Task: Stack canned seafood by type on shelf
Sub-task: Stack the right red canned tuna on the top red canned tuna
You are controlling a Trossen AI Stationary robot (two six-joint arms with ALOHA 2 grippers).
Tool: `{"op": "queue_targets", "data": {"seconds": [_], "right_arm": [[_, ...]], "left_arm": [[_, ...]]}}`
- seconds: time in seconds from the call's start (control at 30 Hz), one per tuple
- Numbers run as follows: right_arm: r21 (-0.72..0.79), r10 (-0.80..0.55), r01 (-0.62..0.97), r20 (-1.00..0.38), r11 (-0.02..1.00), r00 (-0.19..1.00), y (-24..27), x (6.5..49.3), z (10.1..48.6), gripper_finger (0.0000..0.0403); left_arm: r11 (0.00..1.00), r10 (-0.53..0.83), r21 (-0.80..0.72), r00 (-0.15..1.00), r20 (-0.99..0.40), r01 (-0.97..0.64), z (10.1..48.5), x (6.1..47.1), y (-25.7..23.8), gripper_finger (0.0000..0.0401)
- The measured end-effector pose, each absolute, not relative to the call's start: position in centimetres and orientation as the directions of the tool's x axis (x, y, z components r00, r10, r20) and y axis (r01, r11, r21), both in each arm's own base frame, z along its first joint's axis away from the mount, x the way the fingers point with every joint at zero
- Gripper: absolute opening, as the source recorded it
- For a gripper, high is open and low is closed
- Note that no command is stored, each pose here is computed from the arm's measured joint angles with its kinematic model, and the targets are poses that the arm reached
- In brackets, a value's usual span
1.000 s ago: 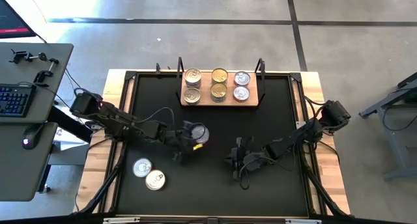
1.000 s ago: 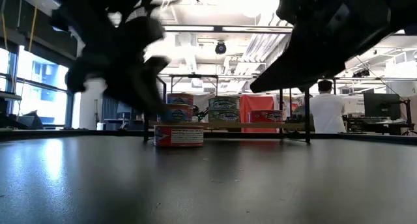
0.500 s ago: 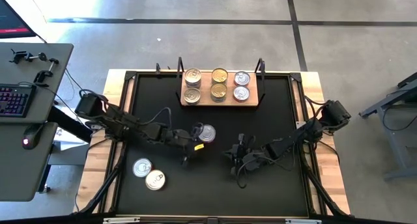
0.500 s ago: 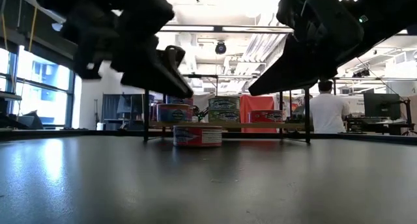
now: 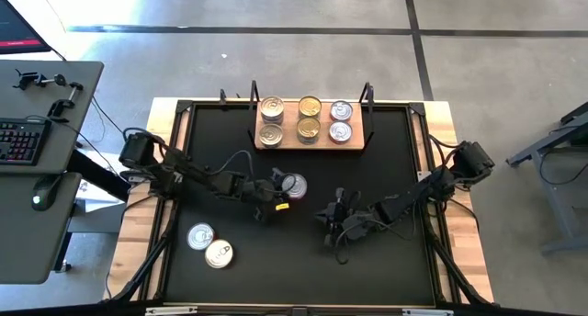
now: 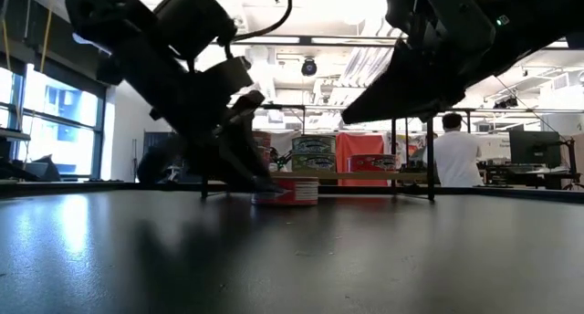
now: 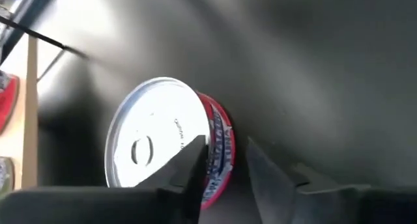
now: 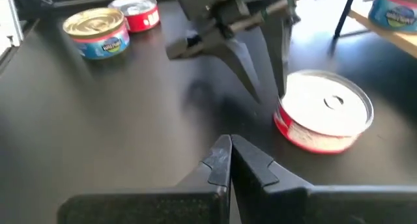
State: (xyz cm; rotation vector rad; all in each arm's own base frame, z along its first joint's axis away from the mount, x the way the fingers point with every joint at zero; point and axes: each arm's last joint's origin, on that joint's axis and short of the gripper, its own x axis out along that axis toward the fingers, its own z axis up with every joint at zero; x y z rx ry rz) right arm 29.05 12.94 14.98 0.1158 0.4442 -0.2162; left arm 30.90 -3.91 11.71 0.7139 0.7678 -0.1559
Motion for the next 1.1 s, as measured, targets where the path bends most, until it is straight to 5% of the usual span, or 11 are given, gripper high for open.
{"op": "queue_targets", "data": {"seconds": [0.2,0.5,0.7,0.9,1.1], "right_arm": [[0.000,-0.176,0.192,-0.398,0.981,0.900,12.9,29.4,15.5,0.0010],[-0.181,-0.231,0.164,-0.461,0.970,0.857,11.4,29.8,15.0,0.0123],[-0.196,-0.246,0.169,-0.494,0.966,0.834,10.7,29.8,14.7,0.0185],[-0.125,-0.161,0.112,-0.514,0.986,0.843,11.0,29.9,14.7,0.0190],[-0.127,-0.132,0.080,-0.493,0.989,0.860,11.2,30.0,14.9,0.0190]], "left_arm": [[0.774,0.073,0.534,0.789,-0.611,0.341,12.1,31.6,-4.0,0.0011],[0.821,0.039,0.507,0.859,-0.510,0.263,15.0,33.6,-4.4,0.0002],[0.791,0.061,0.515,0.796,-0.602,0.330,15.1,33.2,-5.1,0.0038],[0.778,0.091,0.506,0.730,-0.677,0.373,14.3,32.7,-4.9,0.0084],[0.713,0.167,0.572,0.695,-0.700,0.405,12.4,33.1,-4.3,0.0083]]}}
